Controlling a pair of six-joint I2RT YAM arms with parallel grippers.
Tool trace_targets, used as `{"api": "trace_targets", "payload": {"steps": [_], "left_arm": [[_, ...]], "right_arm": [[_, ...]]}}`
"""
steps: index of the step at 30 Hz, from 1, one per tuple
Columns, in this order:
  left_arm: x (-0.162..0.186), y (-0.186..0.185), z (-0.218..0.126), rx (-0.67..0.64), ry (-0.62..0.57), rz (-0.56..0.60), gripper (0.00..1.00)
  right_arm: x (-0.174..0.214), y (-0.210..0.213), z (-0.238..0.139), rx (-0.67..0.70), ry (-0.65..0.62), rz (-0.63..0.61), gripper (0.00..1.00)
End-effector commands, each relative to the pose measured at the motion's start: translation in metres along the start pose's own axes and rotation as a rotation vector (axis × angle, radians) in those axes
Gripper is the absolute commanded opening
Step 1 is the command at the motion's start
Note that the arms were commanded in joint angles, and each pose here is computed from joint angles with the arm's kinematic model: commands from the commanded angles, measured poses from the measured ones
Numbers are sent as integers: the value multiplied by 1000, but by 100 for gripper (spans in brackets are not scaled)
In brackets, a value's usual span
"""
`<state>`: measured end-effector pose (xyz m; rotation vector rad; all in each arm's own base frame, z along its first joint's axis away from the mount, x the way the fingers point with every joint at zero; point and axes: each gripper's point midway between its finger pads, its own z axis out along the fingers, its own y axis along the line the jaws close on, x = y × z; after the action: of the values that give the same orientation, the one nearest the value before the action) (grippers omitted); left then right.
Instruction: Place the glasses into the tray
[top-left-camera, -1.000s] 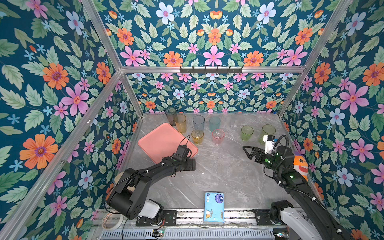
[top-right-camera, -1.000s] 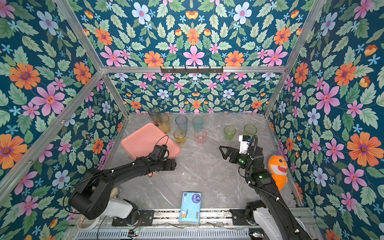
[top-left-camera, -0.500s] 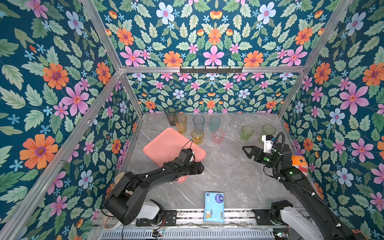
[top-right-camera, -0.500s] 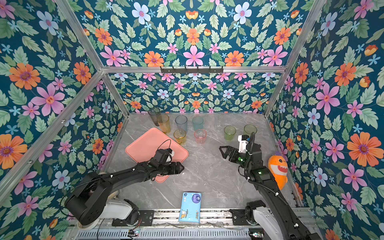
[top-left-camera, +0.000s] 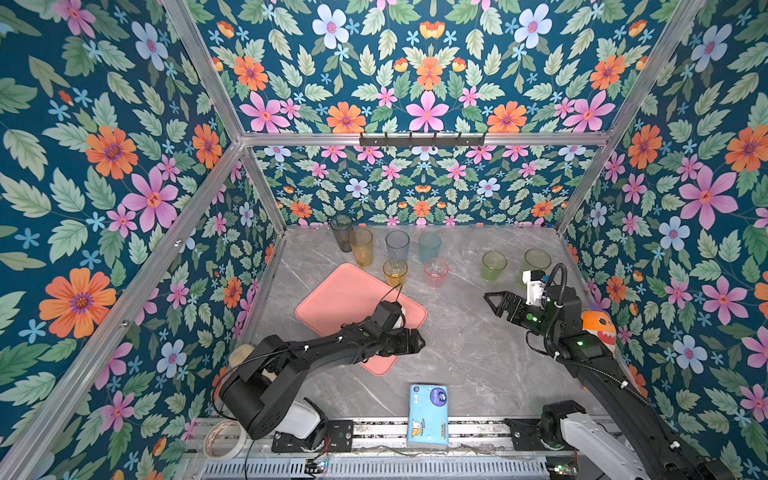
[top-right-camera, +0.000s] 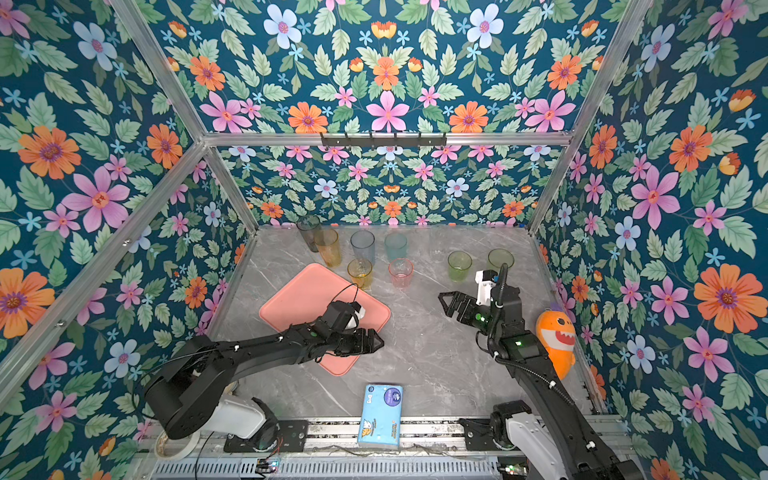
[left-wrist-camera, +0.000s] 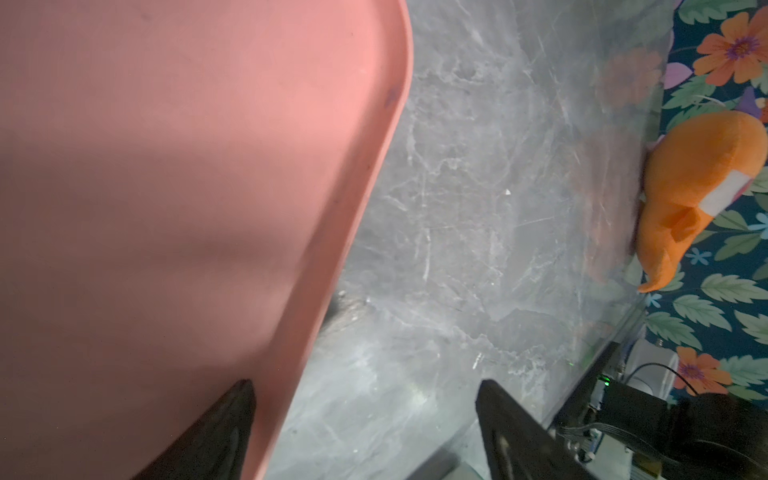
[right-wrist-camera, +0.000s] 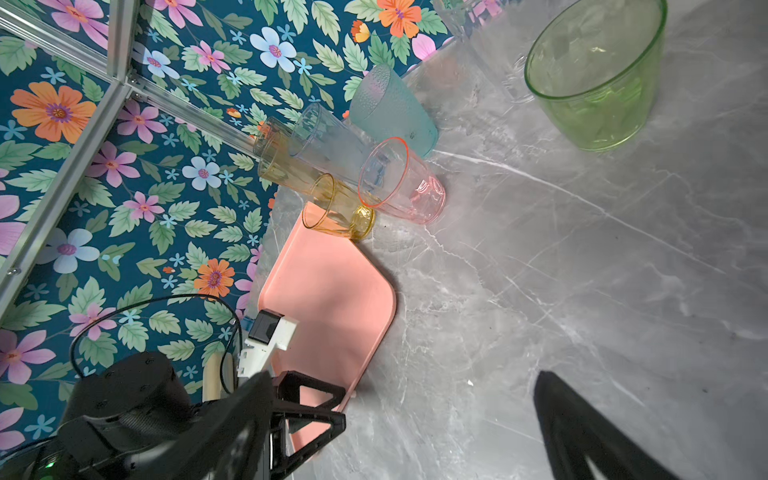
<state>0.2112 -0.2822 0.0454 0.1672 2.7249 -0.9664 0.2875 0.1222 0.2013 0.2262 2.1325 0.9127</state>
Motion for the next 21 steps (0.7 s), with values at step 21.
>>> {"api": "trace_targets", "payload": {"steps": [21], "left_arm": [[-21, -99, 21, 222, 38, 59, 87]], "right_arm": [[38, -29, 5, 97, 122, 176, 87]]}}
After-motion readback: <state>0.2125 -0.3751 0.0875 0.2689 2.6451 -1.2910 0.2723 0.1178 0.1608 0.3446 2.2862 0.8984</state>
